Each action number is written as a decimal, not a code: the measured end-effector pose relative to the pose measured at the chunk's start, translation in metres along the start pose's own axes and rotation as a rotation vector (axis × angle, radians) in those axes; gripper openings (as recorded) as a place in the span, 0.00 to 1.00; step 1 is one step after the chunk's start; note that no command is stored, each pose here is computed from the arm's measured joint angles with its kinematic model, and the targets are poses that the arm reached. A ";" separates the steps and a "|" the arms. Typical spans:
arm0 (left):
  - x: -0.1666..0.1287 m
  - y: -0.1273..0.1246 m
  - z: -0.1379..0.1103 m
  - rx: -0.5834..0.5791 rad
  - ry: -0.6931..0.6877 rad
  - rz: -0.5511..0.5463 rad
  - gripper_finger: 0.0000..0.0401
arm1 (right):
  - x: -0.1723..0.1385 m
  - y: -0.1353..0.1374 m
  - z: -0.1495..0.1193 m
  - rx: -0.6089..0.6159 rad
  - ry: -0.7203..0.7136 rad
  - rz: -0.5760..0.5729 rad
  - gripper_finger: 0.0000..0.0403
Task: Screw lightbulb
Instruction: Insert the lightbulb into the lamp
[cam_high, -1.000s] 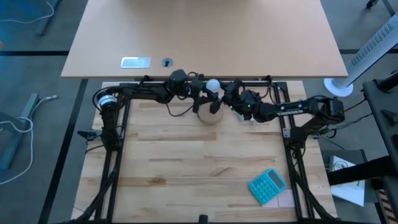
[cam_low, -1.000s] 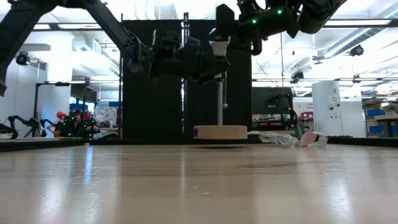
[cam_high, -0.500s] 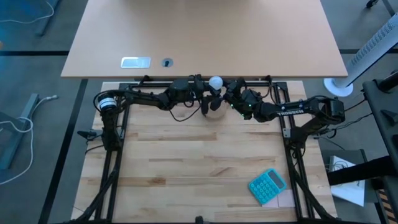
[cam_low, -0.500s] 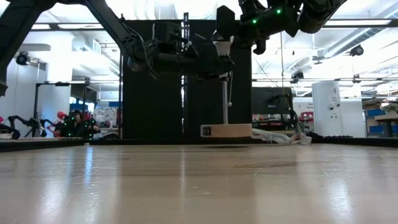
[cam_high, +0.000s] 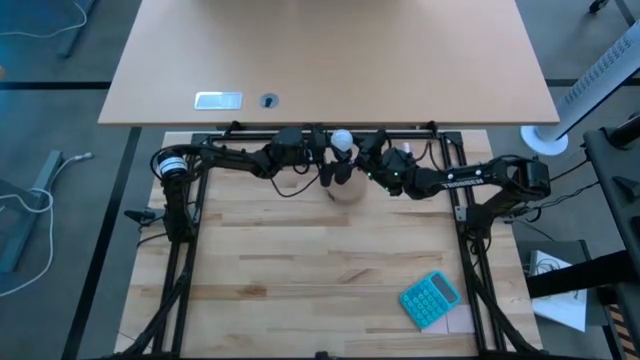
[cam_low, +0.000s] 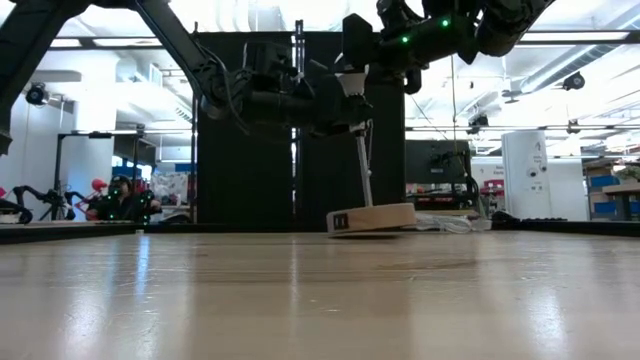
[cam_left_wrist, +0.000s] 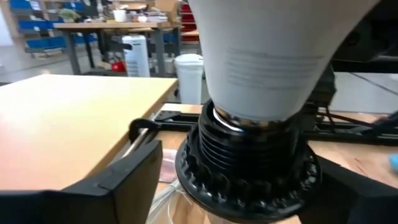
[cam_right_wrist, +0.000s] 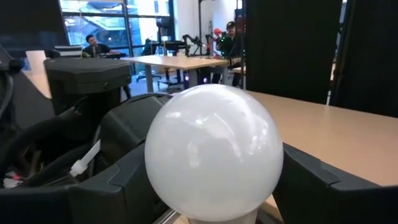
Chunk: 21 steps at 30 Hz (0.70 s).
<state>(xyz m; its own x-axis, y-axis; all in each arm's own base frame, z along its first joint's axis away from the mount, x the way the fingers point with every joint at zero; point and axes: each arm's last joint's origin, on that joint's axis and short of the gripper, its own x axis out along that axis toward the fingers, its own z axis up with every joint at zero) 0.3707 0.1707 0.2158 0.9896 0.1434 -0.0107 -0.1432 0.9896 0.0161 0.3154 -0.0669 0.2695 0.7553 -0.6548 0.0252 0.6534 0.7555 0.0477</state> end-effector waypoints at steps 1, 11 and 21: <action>0.000 0.000 0.000 0.006 0.004 -0.008 0.78 | 0.000 0.000 -0.001 0.005 0.004 0.000 0.61; -0.005 0.001 0.001 0.114 0.049 -0.096 0.79 | -0.003 0.003 -0.007 0.040 0.039 0.009 0.61; -0.028 0.009 0.018 0.204 0.106 -0.355 0.82 | -0.006 0.007 -0.008 0.015 0.048 0.057 0.62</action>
<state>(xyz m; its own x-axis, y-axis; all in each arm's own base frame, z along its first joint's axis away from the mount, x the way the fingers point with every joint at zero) 0.3425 0.1749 0.2345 0.9686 -0.1949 -0.1543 0.2227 0.9561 0.1904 0.3165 -0.0575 0.2612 0.7933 -0.6085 -0.0199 0.6084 0.7912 0.0630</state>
